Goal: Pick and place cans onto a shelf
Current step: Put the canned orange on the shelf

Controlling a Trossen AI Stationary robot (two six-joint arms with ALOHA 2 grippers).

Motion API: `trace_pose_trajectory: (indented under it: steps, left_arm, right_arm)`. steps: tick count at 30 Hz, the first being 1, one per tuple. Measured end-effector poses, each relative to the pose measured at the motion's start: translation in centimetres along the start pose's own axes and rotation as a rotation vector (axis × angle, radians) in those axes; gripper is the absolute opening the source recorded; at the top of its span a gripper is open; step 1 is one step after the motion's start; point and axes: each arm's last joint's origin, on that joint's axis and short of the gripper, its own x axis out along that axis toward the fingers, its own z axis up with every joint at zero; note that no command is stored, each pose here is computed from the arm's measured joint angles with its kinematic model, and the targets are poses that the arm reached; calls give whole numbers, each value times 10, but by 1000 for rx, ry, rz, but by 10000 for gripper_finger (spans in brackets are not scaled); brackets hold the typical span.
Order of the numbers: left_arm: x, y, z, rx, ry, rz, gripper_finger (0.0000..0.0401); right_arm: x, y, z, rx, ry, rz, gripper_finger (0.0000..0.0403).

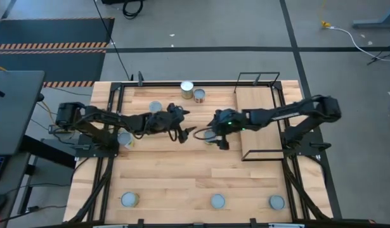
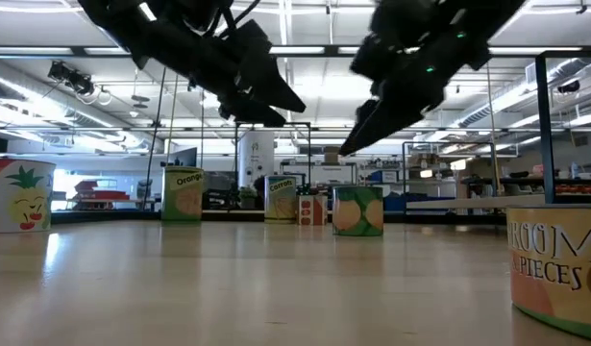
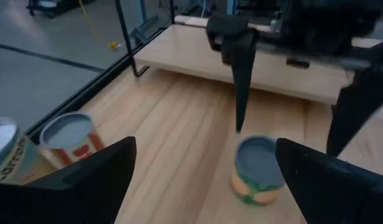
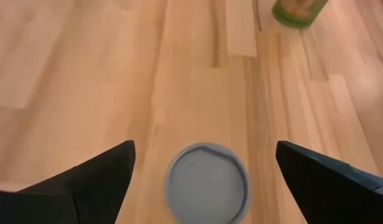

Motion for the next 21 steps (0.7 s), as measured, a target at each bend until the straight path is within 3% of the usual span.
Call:
trace_pose_trajectory:
  steps: [5, 15, 21]
  left_arm:
    - [-1, -2, -2, -18, 11, -9, 389]
    - [-3, -7, -5, -4, 30, -24, 389]
    - [-3, -7, -3, -8, 15, -20, 389]
  right_arm:
    - [22, -2, 5, 2, 105, 2, 399]
    - [49, -6, -14, 19, 227, 8, 397]
    - [59, -7, -21, 29, 257, 33, 367]
